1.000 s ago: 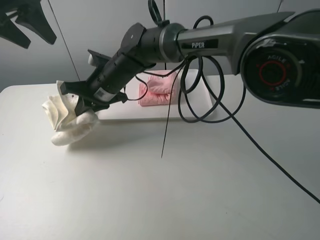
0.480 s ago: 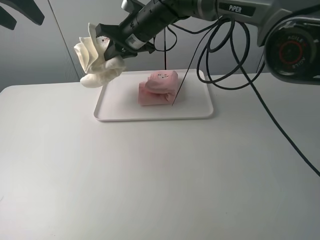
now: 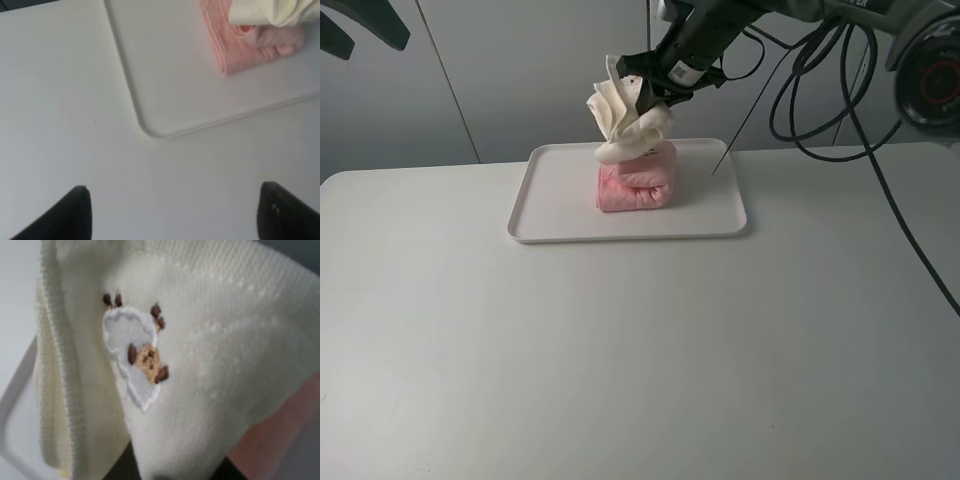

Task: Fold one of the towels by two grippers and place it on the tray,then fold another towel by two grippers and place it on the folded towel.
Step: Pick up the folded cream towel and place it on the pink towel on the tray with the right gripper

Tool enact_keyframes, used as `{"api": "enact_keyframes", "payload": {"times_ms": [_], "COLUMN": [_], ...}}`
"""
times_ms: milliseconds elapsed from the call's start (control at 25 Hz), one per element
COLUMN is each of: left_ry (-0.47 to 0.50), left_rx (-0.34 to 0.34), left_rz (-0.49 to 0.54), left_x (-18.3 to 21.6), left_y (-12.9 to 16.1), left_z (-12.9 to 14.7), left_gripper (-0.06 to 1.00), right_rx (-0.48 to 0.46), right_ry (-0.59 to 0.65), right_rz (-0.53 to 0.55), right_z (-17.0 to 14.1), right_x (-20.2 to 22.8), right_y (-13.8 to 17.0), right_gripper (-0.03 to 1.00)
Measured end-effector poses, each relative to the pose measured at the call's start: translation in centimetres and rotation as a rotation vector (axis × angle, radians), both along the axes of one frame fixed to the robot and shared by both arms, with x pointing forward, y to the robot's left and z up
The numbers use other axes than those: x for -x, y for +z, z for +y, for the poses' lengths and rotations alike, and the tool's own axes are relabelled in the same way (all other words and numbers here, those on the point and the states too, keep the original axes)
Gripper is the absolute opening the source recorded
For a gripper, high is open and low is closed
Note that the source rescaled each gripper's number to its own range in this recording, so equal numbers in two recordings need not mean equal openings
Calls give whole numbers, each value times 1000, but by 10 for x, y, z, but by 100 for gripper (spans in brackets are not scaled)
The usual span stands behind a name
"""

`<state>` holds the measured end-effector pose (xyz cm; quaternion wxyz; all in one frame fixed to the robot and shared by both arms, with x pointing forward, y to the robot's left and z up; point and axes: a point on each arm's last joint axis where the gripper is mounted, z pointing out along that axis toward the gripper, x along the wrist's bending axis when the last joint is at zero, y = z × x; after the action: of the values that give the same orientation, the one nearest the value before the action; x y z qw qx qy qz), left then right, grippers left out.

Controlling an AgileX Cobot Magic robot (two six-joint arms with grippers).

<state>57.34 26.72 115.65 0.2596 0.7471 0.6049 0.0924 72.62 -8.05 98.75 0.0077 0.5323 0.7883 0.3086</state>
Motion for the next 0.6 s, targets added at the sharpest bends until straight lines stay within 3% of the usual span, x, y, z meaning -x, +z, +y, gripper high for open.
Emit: {"api": "enact_keyframes", "payload": {"times_ms": [200, 440, 600], "left_ry": [0, -1, -1], "left_rx": [3, 3, 4], "left_rz": [0, 2, 2], "left_x": [0, 0, 0], "left_y": [0, 0, 0], "left_z": [0, 0, 0], "left_gripper": [87, 87, 87], "right_rx": [17, 48, 38], "right_ry": [-5, 3, -10], "right_rz": [11, 110, 125], "right_z": [-3, -1, 0], "right_x": [-2, -5, -7], "right_y": [-7, -52, -66], "right_gripper": [16, 16, 16]}}
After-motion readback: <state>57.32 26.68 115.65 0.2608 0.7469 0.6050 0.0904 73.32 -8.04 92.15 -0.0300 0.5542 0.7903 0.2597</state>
